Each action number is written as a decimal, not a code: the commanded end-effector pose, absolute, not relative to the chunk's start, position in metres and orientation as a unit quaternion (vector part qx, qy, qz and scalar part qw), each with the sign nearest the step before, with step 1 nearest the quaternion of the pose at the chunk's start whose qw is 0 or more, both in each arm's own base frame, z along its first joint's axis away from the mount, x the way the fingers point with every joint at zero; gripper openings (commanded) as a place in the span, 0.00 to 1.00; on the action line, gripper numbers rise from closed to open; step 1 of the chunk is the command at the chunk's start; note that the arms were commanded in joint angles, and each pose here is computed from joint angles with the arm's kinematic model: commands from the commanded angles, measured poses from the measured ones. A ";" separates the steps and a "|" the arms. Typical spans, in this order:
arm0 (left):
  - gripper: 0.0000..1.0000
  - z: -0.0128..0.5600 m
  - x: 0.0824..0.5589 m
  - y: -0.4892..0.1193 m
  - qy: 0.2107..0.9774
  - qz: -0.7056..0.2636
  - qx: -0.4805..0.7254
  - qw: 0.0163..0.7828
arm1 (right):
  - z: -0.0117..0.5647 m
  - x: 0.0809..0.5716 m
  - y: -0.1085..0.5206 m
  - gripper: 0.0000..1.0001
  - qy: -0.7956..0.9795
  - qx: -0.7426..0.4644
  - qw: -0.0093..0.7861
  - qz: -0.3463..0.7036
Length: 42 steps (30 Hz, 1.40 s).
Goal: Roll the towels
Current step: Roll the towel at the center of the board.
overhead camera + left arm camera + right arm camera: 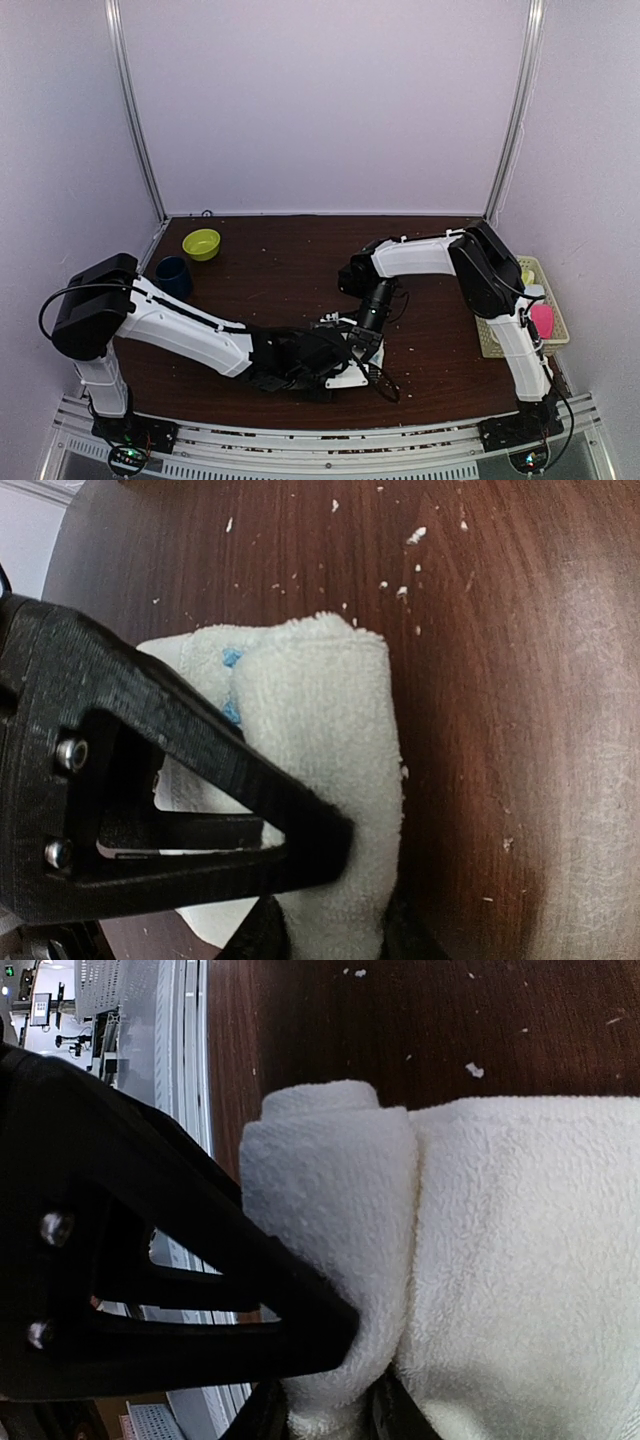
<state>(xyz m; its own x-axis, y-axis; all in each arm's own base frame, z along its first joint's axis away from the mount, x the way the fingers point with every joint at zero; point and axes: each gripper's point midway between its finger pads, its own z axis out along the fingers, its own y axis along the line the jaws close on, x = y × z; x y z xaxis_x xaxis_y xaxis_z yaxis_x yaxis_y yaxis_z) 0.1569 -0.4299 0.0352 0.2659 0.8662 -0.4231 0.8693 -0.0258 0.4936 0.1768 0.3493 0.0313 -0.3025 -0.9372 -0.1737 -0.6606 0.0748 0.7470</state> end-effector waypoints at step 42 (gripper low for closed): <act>0.07 0.013 0.111 -0.441 0.680 -0.131 0.711 0.122 | 0.006 0.269 0.319 0.33 -0.800 0.569 0.058 -0.179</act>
